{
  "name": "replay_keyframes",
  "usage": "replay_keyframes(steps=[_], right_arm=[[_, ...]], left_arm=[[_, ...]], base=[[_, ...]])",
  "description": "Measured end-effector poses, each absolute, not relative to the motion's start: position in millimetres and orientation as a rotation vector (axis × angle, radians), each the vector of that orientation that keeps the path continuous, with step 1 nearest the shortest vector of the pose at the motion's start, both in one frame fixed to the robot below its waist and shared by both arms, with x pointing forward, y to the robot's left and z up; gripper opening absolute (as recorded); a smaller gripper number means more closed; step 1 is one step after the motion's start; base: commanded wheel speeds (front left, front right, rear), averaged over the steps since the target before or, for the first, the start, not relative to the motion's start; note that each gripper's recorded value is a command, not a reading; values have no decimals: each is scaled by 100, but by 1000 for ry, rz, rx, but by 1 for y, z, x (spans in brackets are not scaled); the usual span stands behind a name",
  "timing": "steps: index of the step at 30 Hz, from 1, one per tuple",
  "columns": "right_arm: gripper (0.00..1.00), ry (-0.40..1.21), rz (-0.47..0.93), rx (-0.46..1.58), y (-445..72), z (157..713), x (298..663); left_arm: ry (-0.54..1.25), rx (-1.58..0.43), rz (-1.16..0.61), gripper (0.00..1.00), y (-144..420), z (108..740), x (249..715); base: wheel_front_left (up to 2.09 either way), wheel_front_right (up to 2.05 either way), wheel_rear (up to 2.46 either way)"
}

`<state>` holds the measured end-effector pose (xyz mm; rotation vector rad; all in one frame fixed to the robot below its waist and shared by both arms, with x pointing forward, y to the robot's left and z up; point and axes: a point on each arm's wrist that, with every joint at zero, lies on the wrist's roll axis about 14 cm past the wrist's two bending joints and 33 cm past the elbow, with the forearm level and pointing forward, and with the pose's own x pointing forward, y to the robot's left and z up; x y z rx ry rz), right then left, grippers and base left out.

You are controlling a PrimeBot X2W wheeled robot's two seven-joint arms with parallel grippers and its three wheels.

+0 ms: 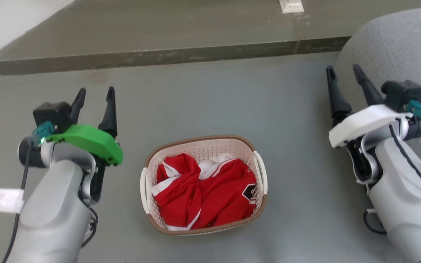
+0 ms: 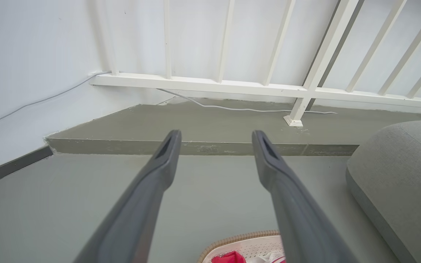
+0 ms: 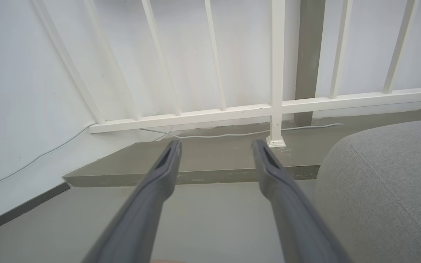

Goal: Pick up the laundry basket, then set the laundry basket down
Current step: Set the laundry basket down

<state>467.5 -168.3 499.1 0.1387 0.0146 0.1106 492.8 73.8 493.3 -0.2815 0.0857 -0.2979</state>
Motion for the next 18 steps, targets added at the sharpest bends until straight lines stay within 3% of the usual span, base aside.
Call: replay_keyframes(steps=[18], right_arm=[[100,-2,76,126,-172,499,417]], left_arm=[[58,-271,-261,100,85,493,436]], base=[[0,0,0]])
